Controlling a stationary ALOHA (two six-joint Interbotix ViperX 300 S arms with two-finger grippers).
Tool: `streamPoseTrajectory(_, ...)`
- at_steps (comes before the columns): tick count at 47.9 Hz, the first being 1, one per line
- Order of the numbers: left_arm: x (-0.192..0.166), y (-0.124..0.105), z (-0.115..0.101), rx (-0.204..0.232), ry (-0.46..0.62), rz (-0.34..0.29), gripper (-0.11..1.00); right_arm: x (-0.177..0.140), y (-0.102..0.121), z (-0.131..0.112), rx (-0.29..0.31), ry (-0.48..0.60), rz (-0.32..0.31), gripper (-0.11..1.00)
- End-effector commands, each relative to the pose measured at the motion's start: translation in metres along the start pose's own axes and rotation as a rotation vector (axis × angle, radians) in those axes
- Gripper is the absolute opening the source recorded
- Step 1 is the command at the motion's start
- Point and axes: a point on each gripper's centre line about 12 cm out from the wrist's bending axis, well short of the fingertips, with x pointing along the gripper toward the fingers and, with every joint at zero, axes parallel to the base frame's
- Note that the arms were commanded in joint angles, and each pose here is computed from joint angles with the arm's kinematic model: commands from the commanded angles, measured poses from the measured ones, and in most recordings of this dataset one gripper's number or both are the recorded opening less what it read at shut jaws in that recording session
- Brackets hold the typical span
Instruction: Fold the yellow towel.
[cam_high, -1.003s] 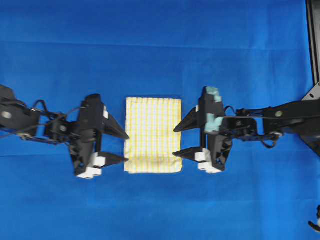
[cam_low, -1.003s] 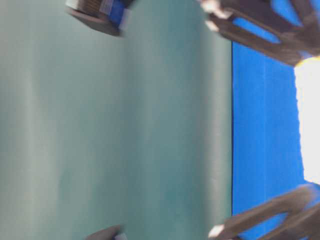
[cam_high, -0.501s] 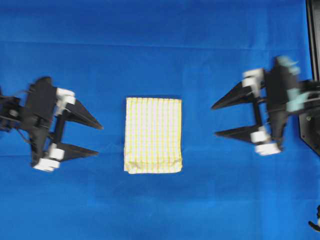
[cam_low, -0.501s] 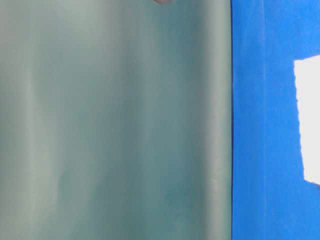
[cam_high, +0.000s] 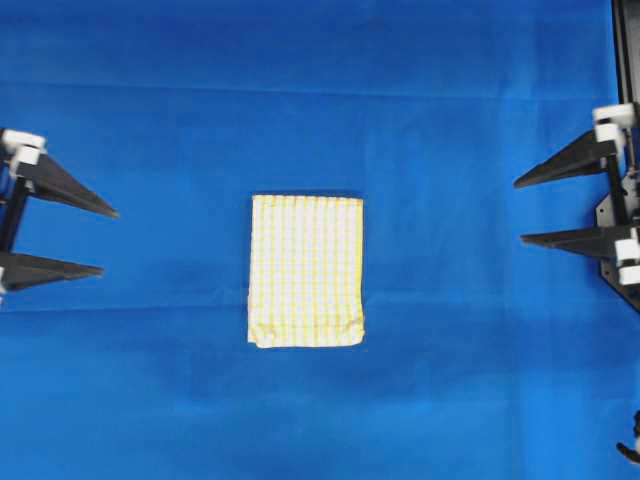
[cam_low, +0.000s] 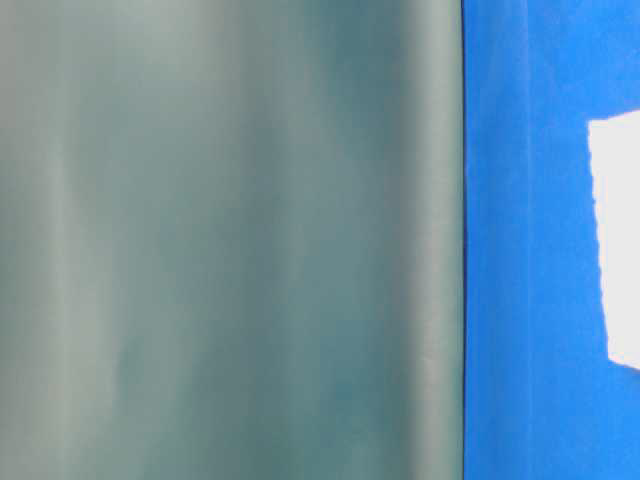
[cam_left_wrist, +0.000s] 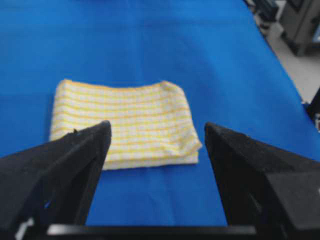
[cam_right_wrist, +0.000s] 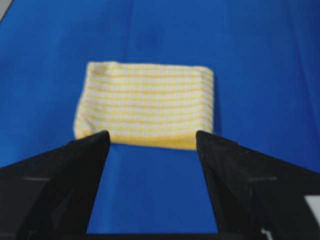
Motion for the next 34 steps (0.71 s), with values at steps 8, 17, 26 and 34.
streamPoseTrajectory(8, -0.021, 0.011, -0.014, 0.001, -0.036, 0.06, 0.7, -0.016, -0.005, -0.018, -0.001, -0.054, -0.011, 0.71)
streamPoseTrajectory(17, -0.03, 0.017, -0.027, 0.024, -0.05, 0.097, 0.68, -0.017, -0.005, -0.021, -0.001, -0.064, -0.013, 0.71)
streamPoseTrajectory(26, -0.031, 0.019, -0.031, 0.045, -0.041, 0.106, 0.68, -0.01, -0.007, -0.027, 0.002, -0.047, -0.021, 0.71)
streamPoseTrajectory(34, -0.031, 0.019, -0.034, 0.047, -0.02, 0.105, 0.68, -0.008, -0.009, -0.028, 0.004, -0.051, -0.029, 0.71)
